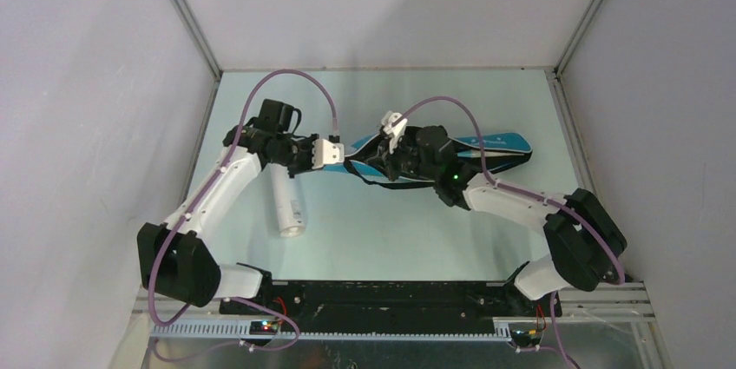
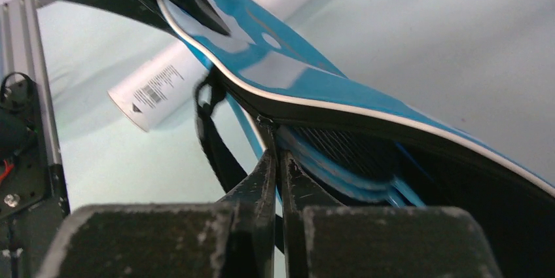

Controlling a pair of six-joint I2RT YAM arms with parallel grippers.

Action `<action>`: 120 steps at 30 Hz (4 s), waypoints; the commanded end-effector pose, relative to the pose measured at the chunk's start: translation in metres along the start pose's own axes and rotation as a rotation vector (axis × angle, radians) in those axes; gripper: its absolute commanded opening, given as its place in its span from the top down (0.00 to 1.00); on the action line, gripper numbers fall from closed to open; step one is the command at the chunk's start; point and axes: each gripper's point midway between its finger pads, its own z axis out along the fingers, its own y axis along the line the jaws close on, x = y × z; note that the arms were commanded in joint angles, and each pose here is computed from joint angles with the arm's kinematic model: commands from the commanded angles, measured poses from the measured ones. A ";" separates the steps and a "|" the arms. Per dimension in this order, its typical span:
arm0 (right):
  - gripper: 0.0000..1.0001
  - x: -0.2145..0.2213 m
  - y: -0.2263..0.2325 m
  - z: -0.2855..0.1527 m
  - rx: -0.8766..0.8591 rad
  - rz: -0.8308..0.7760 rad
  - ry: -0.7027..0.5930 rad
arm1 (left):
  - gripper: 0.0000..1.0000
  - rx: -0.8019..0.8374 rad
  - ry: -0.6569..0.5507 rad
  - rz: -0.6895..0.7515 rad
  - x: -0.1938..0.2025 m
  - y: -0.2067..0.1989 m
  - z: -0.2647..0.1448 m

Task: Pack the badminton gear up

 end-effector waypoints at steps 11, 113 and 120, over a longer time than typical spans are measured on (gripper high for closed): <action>1.00 0.047 -0.056 -0.044 0.188 -0.002 0.202 | 1.00 0.020 0.138 -0.022 0.030 -0.015 -0.022; 0.72 0.102 -0.235 -0.122 0.781 0.899 0.181 | 1.00 0.099 0.138 0.043 0.032 -0.030 -0.056; 1.00 0.108 -0.250 -0.153 0.978 0.849 0.185 | 1.00 0.095 0.157 0.031 0.036 -0.030 -0.056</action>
